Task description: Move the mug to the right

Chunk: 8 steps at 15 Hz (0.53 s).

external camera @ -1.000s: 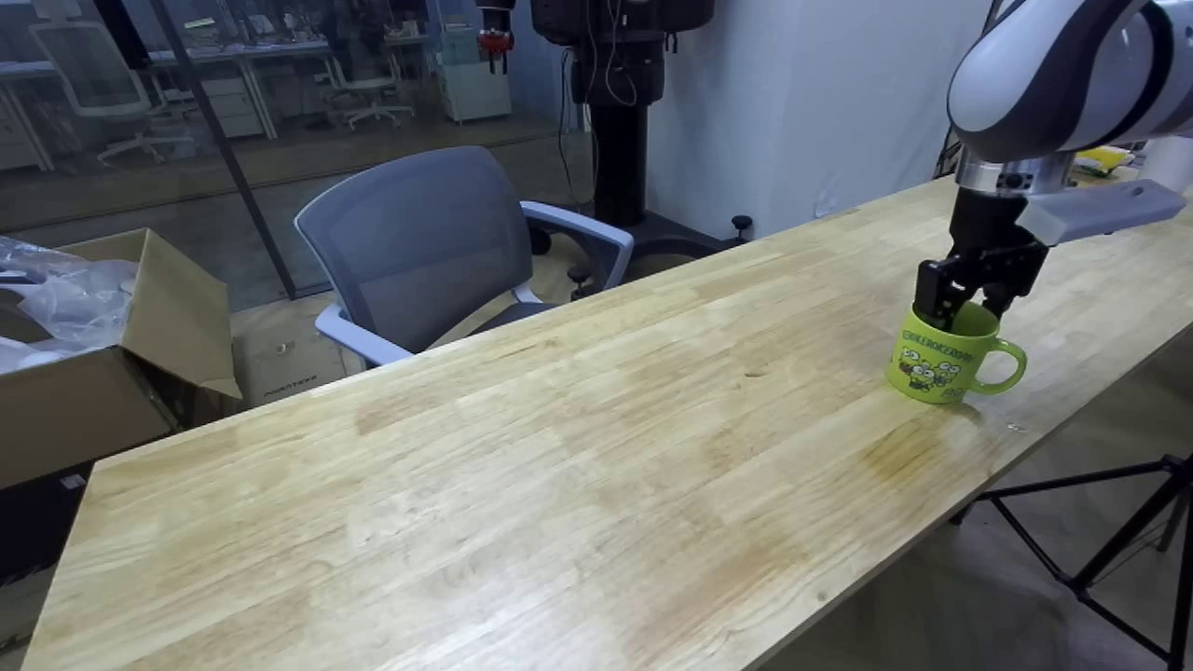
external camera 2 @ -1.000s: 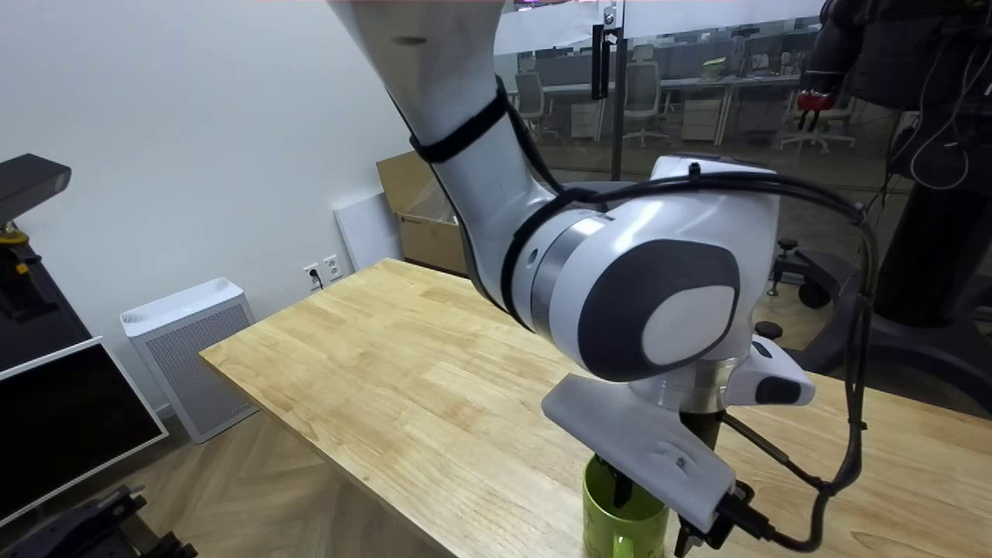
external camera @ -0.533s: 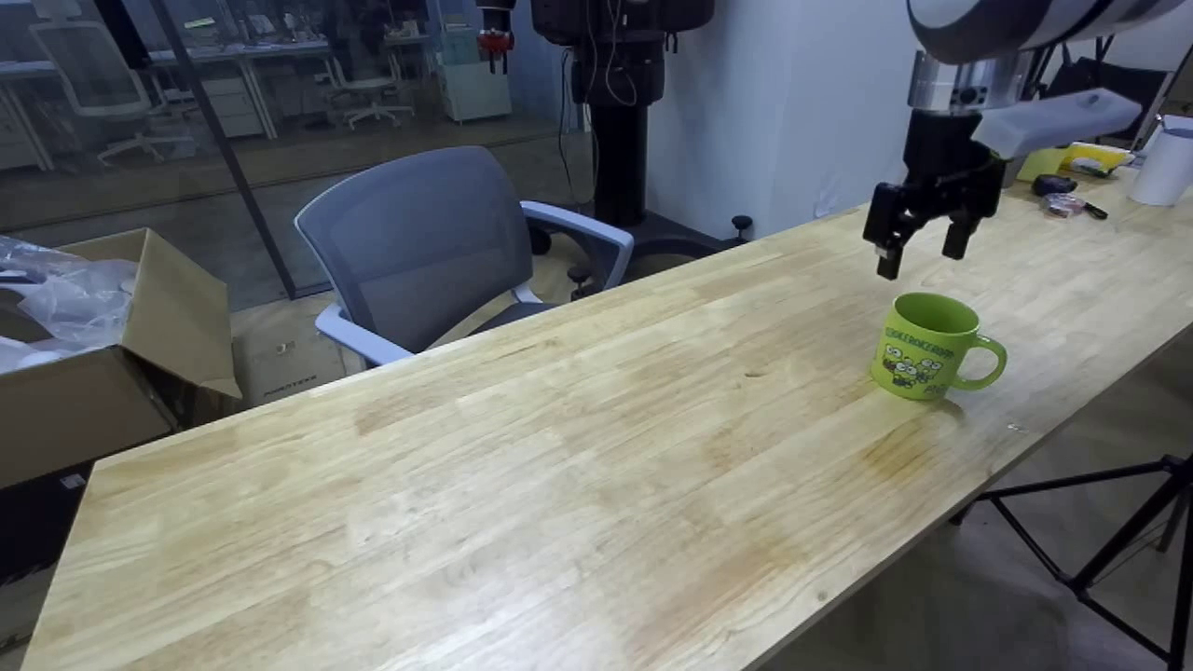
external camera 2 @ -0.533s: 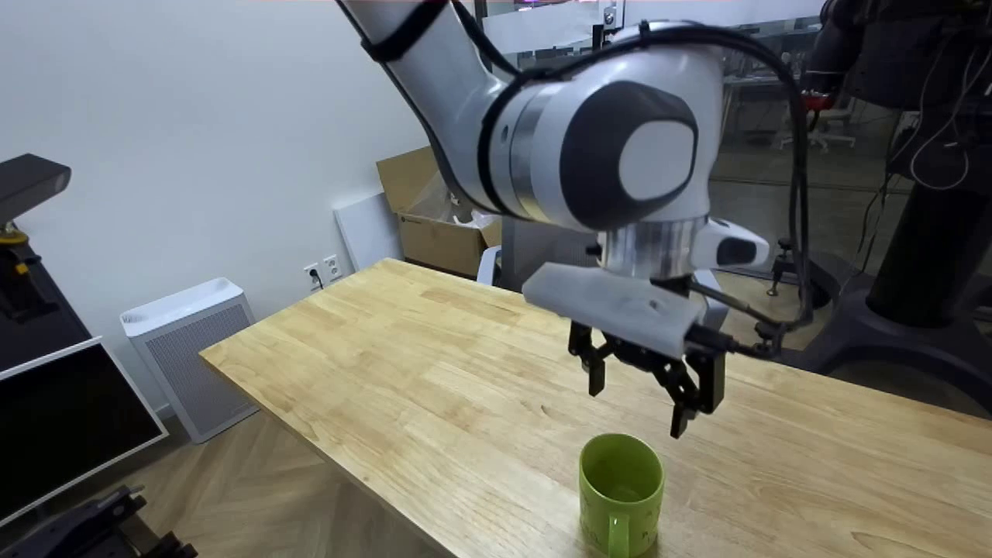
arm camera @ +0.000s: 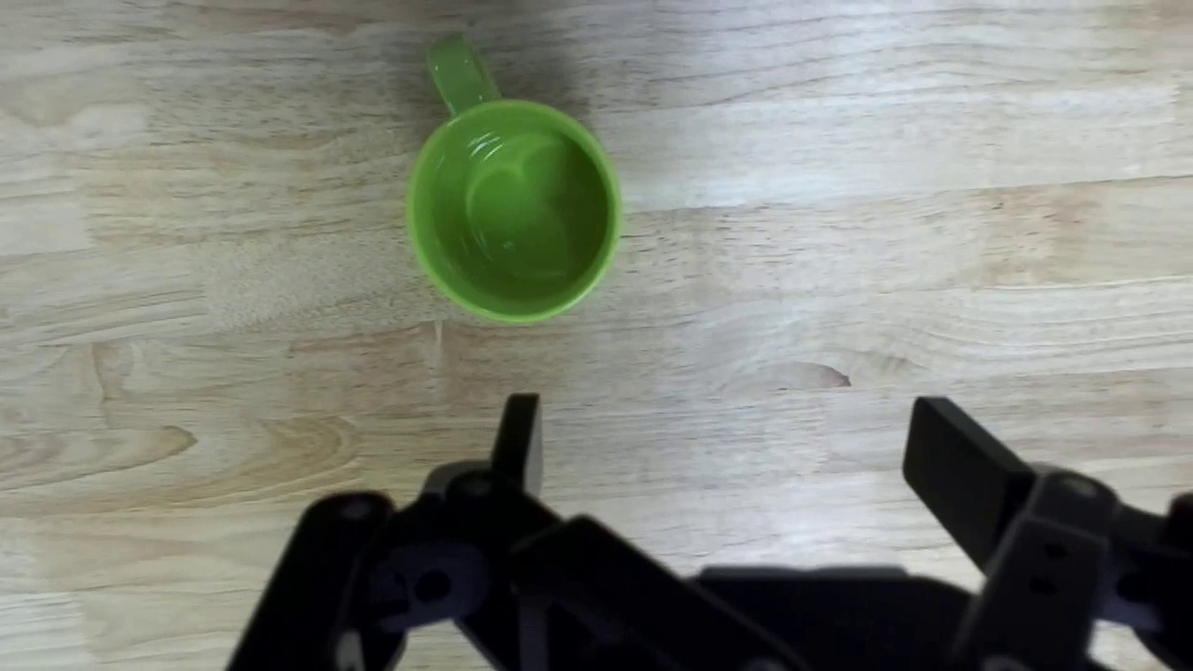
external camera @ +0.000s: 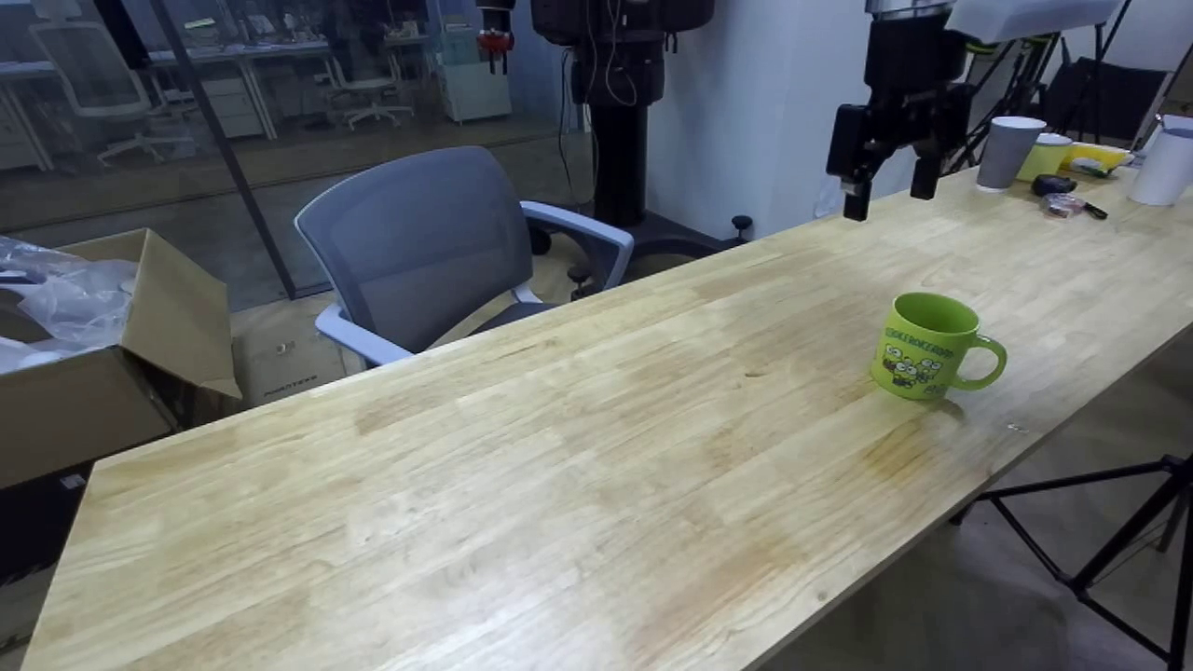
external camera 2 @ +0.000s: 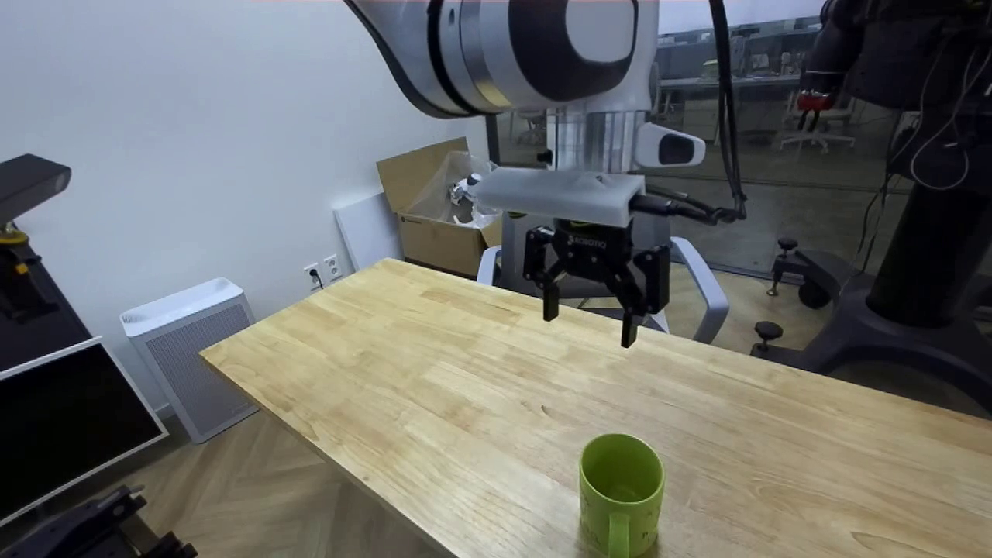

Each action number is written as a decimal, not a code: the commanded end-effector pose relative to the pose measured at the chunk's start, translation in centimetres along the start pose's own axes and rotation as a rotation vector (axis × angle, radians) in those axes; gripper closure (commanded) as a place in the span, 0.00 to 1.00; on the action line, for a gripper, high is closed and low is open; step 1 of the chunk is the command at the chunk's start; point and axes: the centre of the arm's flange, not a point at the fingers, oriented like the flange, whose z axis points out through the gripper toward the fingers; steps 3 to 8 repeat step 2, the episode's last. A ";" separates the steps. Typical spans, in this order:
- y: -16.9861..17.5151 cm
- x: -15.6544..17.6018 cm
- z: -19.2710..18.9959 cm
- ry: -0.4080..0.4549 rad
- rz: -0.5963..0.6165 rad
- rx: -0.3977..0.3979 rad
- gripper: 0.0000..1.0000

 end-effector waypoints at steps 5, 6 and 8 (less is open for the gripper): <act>0.1 0.0 0.1 -0.002 0.001 -0.001 0.00; 0.1 0.0 0.1 -0.002 0.001 -0.001 0.00; 0.1 0.0 0.1 -0.002 0.001 -0.001 0.00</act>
